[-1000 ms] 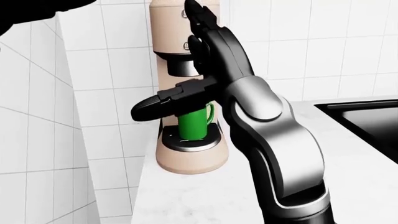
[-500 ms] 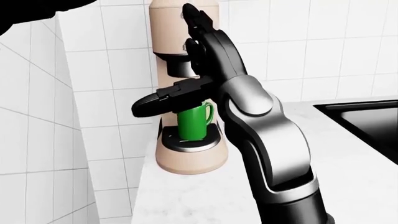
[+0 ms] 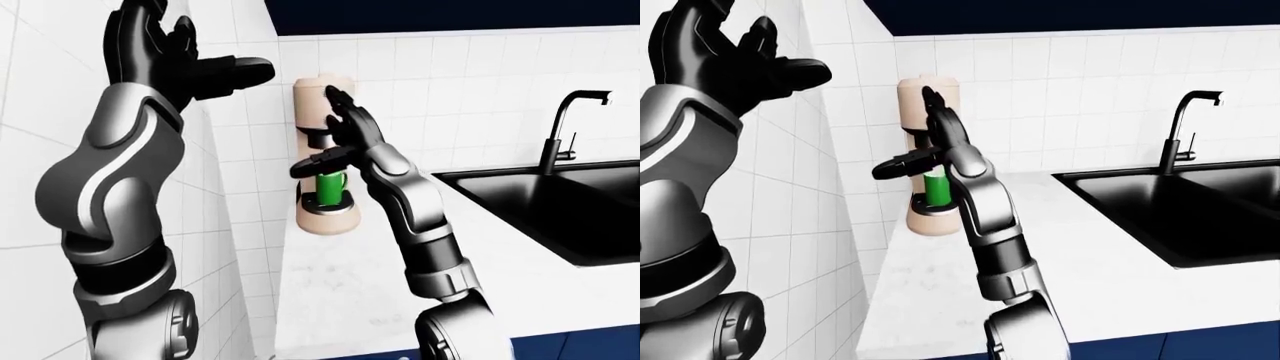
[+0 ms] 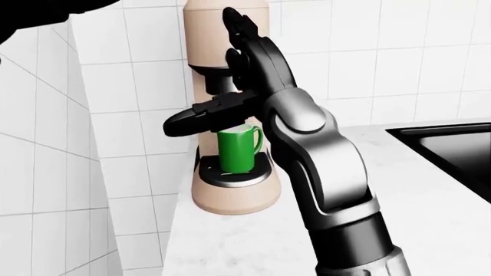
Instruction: Press the button on the coffee machine to serve coffee.
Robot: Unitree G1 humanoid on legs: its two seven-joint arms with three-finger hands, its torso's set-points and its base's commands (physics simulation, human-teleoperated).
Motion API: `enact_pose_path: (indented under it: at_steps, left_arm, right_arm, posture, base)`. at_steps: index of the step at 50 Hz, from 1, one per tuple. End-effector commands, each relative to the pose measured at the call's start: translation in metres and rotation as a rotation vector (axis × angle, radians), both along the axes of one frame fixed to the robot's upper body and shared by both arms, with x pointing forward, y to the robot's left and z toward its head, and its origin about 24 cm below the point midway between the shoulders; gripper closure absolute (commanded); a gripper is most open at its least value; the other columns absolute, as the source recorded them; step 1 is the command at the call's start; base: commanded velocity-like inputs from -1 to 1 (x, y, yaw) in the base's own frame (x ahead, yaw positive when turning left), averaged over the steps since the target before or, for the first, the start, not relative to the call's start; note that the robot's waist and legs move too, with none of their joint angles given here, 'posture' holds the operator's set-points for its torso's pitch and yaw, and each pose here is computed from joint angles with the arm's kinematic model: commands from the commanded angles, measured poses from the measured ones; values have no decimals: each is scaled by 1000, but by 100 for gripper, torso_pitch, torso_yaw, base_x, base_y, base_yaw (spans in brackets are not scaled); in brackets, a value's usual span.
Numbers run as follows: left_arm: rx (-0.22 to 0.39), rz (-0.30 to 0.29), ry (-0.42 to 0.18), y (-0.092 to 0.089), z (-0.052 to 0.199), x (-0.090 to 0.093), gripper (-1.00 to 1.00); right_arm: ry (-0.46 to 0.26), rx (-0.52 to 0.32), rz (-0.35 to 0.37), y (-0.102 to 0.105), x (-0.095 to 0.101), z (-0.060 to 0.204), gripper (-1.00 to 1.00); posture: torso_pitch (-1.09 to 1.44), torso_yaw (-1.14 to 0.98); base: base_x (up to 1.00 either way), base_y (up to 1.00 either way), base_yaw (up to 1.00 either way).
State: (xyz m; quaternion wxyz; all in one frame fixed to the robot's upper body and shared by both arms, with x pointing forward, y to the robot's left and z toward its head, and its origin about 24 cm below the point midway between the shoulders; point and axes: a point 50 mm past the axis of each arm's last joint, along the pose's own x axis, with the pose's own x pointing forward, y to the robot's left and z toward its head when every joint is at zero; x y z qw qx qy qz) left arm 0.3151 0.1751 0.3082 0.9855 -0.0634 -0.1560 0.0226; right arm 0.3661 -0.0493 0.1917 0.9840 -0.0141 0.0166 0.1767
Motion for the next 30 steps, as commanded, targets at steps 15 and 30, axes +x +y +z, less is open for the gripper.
enact_pose_path:
  at_steps: [15, 30]
  left_arm:
    - [-2, 0, -64, 0, 14, -4, -100]
    - [-3, 0, -65, 0, 13, -4, -100]
  right_arm:
    - [-90, 27, 11, 5, 12, 20, -100]
    - [-85, 31, 13, 7, 14, 16, -100]
  posture:
    - [-70, 0]
    - [-70, 0]
  base:
    - [0, 0, 0]
    - [0, 0, 0]
